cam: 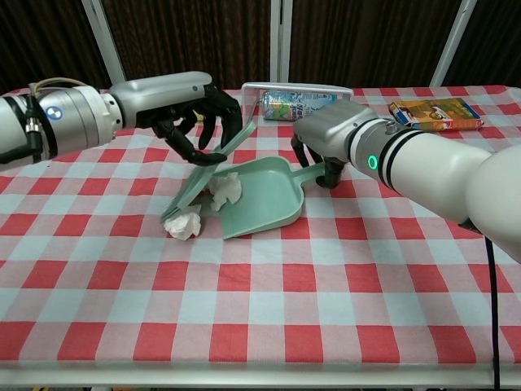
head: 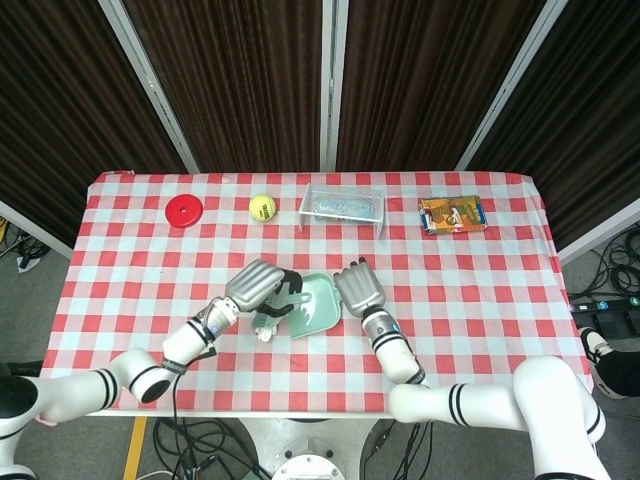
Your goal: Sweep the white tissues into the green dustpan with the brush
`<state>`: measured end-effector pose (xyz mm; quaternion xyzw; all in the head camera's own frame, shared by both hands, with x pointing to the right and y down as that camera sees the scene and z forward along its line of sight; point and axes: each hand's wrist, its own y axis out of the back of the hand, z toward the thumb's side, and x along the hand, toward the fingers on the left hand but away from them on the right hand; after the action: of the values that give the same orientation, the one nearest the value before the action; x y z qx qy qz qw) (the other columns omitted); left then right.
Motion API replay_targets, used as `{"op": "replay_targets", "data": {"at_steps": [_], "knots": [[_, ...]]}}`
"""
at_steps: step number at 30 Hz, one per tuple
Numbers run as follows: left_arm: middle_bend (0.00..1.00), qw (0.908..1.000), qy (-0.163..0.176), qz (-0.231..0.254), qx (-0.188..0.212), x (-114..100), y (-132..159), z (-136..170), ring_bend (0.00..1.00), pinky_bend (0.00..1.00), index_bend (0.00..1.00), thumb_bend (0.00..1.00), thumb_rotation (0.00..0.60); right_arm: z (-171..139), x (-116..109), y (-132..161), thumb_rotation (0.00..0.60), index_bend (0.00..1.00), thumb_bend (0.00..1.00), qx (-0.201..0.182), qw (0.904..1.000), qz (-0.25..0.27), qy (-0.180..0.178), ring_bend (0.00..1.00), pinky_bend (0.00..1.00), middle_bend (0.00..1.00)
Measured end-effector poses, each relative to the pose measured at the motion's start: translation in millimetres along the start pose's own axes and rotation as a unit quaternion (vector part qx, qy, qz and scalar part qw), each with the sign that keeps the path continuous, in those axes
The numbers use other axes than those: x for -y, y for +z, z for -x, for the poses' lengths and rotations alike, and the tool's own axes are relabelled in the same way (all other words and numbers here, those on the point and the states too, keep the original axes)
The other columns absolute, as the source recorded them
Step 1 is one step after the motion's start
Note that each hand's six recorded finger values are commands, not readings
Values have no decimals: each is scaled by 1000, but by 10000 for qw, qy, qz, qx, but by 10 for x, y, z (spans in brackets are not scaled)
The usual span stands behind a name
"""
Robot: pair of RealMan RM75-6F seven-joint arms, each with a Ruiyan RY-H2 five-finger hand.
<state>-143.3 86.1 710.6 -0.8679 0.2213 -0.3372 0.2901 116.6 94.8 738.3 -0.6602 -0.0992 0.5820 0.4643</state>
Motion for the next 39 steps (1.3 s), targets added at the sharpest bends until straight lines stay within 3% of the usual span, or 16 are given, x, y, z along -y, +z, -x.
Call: {"op": "replay_targets", "data": {"at_steps": [5,11,21,33,39], "knots": [[516,9996,62,261,21,-120,0,62,579,827,502,455,600,30,-1,11,600,604,470,-119,9999,60,-22,323,260,574],[517,9990,250,294,-237,-235,-135,311,578,827,502,462,600,73,-12,2,600,605,470,-246,9997,1,-37,323,251,574],[514,9954,249,485,-782,21,-237,774,578,827,502,461,600,71,12,24,600,607,470,-309,9995,-85,-1,323,249,574],[514,9929,609,736,-703,190,45,390,576,827,503,475,600,69,-14,83,600,619,470,-340,9994,-64,7,328,248,576],[514,9944,569,744,-483,235,220,147,570,827,502,476,600,69,-20,110,600,620,470,-371,9993,36,43,328,248,576]]}}
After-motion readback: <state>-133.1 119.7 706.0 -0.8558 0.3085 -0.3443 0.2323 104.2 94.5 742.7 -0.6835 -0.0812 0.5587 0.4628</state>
